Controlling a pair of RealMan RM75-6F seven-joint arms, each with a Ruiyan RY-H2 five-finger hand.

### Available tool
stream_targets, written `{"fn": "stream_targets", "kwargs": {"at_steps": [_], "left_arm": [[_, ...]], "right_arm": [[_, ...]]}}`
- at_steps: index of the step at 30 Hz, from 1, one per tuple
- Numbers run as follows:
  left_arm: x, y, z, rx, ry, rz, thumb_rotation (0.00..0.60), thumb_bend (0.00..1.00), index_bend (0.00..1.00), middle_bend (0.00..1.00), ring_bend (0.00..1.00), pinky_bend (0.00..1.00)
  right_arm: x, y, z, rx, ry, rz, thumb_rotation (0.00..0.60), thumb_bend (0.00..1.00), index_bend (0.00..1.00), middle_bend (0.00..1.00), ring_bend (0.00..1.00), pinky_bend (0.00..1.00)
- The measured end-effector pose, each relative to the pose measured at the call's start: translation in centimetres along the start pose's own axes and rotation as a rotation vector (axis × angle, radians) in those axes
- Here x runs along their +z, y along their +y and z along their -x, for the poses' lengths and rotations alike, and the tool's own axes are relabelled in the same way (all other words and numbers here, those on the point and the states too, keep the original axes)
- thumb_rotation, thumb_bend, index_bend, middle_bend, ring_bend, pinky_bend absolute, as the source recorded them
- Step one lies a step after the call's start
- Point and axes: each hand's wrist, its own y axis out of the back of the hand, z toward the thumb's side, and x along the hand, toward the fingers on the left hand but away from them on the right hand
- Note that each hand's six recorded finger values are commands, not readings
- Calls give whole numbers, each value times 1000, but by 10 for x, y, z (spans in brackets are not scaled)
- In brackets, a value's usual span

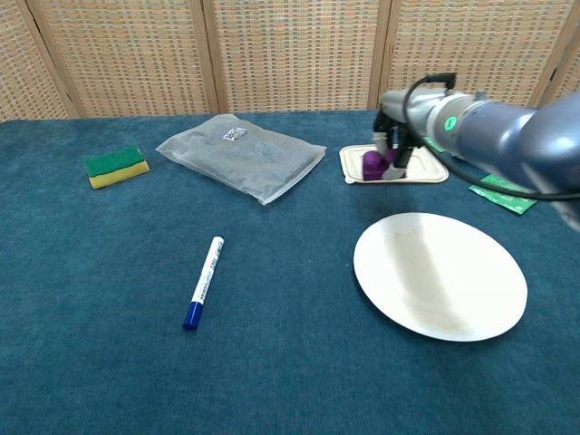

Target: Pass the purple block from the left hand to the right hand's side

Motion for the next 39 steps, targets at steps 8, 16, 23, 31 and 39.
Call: {"fn": "stream_targets", "kwargs": {"at_steps": [8,16,23,31,39], "left_arm": [[0,-4,-2,-10,11,-12,600,31,0,0,0,0],[1,-7,-3,-16,14,-18,600,32,0,0,0,0],[0,-7,-3,-17,18,-18,600,33,0,0,0,0],[1,-6,-2,-17,12,-15,600,33,0,0,0,0],[4,-6,-1,-16,-6,-10,600,33,0,0,0,0]], "right_arm": [[-45,-18,6,53,-37,-65,600,346,629,441,312,400],[-40,-27,8,55,-17,-92,600,346,625,435,306,399],[-41,-34,9,59,-15,-111,600,156,400,269,176,239],[-41,-30,6,48,-17,-133,600,0,144,42,0,24],[-42,-6,-13,-16,11,-103,600,0,140,37,0,1]]}}
